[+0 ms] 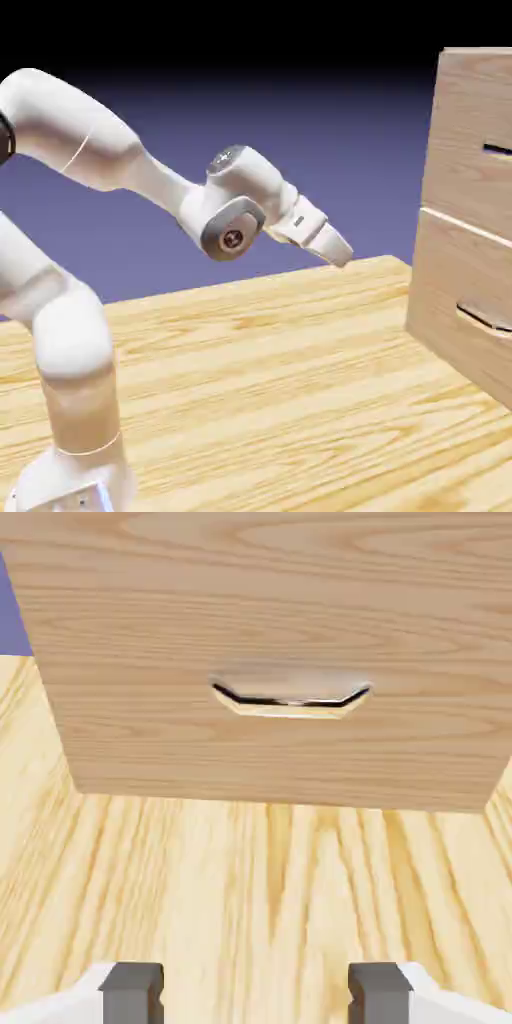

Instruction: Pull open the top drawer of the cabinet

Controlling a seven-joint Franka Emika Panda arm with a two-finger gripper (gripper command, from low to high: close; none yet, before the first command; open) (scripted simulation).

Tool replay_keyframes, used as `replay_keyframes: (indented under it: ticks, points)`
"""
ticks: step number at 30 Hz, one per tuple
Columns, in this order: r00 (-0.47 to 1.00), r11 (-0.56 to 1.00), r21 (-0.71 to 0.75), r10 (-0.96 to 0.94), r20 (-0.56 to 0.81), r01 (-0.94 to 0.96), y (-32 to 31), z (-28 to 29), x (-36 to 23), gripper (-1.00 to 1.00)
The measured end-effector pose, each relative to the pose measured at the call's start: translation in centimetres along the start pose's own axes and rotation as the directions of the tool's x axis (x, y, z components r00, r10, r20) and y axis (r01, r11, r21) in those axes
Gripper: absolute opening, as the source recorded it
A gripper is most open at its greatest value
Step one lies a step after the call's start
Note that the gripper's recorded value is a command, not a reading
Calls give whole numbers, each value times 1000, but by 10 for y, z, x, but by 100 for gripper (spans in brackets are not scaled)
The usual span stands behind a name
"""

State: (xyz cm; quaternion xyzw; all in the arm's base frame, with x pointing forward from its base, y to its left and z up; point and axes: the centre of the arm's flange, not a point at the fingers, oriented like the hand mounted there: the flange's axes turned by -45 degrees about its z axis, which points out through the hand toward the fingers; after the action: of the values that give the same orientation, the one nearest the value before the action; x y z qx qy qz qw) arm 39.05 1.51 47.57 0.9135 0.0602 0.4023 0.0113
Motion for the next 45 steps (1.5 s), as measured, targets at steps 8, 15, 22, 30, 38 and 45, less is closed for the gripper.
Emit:
replay_keyframes:
  ticks: [8, 15, 22, 30, 38, 45]
  points:
    - [893, 918, 6, -385, -234, 397, -45, -86, 79, 0]
    - [686, 778, -120, -606, -403, 616, -52, -166, 125, 0]
    - [469, 649, -303, -734, -491, 698, -27, -228, 157, 0]
    - [295, 543, -498, -819, -493, 676, 33, -253, 188, 0]
    - [226, 463, -632, -879, -421, 621, 98, -212, 219, 0]
    - [220, 380, -696, -924, -312, 610, 133, -123, 244, 0]
